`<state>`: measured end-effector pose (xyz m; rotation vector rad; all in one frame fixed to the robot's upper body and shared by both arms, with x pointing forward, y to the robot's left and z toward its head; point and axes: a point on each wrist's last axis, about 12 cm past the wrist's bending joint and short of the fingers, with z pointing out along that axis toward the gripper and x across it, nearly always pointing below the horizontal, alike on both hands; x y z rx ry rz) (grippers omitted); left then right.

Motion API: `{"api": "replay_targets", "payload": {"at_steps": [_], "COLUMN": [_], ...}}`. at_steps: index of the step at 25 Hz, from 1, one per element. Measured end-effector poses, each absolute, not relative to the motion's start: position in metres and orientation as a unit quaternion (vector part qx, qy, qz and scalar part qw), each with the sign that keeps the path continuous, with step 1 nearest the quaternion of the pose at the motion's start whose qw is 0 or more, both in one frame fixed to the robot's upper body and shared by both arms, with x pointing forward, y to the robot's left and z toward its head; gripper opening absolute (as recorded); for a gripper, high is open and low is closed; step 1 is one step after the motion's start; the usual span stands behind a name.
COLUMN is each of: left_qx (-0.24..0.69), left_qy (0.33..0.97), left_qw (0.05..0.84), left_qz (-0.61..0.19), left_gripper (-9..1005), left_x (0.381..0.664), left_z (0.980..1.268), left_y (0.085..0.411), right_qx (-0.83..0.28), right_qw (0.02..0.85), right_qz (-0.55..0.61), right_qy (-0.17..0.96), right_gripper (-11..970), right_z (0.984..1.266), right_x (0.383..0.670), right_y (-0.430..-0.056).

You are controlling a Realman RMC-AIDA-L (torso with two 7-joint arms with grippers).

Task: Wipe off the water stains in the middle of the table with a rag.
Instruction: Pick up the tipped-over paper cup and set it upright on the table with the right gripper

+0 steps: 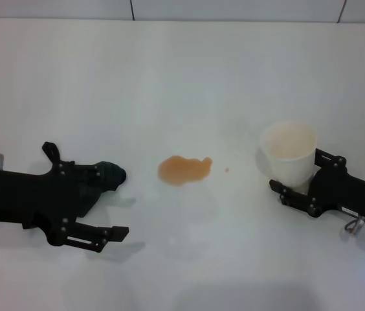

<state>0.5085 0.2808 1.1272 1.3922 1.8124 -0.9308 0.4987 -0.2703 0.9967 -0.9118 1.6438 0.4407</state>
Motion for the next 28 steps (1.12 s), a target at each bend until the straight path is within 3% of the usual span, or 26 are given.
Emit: {"api": "replay_targets", "payload": {"at_steps": [10, 21, 28], "left_qx": [0.531, 0.531, 0.533], "left_qy": [0.694, 0.694, 0.692], "left_qw": [0.329, 0.326, 0.326], "left_qz": [-0.358, -0.361, -0.361], "left_gripper": [849, 848, 847], "left_x": [0.508, 0.506, 0.506], "left_z": [1.127, 1.127, 1.128], "left_y": [0.281, 0.281, 0.281], "right_qx": [-0.381, -0.379, -0.375], "right_qw": [0.569, 0.578, 0.58], "right_qz": [0.19, 0.204, 0.206], "right_qy": [0.704, 0.694, 0.693], "right_gripper": [708, 797, 797], "right_z": [0.995, 0.997, 0.996], "right_x": [0.493, 0.487, 0.482], "right_y": [-0.273, -0.273, -0.277]}}
